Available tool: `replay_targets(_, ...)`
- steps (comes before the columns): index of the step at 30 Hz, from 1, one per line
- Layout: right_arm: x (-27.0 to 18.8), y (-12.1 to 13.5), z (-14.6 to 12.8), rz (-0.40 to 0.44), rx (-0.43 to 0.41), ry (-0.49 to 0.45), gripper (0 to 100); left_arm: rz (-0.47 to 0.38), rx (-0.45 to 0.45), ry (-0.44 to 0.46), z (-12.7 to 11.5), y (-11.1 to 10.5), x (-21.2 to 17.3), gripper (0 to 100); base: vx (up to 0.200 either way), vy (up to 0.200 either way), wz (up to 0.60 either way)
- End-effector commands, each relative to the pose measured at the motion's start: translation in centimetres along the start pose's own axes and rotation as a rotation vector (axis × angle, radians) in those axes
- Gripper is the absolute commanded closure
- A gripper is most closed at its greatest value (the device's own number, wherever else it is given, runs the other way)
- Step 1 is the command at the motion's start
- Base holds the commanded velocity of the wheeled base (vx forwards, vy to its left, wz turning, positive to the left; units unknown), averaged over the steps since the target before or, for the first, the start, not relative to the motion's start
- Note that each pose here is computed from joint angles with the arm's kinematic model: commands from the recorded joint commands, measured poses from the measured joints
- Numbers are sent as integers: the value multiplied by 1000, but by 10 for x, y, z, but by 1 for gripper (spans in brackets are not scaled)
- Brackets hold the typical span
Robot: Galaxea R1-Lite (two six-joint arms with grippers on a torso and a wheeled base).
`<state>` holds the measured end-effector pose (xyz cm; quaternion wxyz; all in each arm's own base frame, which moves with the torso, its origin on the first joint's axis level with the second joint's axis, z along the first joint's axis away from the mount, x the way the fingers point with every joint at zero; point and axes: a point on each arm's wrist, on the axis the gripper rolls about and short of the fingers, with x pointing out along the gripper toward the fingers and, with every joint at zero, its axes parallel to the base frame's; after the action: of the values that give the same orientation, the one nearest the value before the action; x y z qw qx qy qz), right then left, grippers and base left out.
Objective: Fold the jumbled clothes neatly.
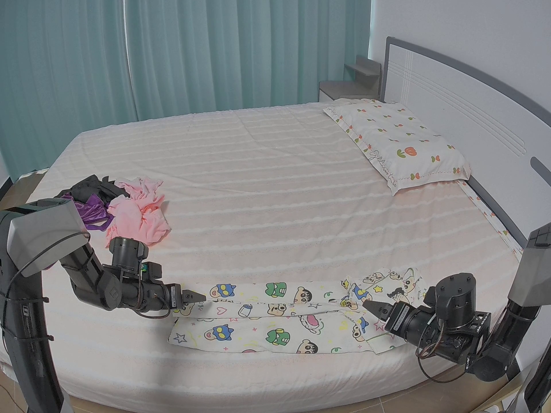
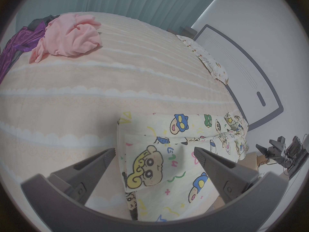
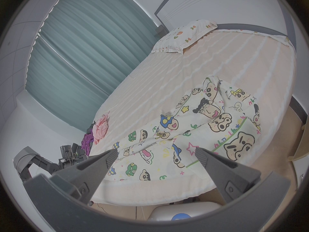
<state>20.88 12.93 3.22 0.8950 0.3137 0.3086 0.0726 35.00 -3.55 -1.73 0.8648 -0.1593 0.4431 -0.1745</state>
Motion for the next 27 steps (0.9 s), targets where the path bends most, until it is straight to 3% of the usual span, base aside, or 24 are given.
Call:
replay_targets(1, 0, 0, -1, -2, -1, 6, 0, -5, 2, -4, 2, -1, 1, 0, 0, 0, 0)
replay_targets(7, 3, -2, -4, -15, -6, 16, 0, -8, 4, -1, 1, -2, 0, 0, 0, 0, 0)
replay_targets(8, 4, -2, -4, -13, -6, 15, 0, -7, 3, 1, 0, -2, 0, 100, 0, 0, 0)
replay_targets(21, 4, -3, -5, -17, -6, 18, 0, 3, -2, -7, 1, 0, -4, 100, 0, 0, 0)
replay_targets(27, 4, -3, -5, -17, -6, 18, 0, -14, 32, -60, 14, -13, -15, 100, 0, 0, 0)
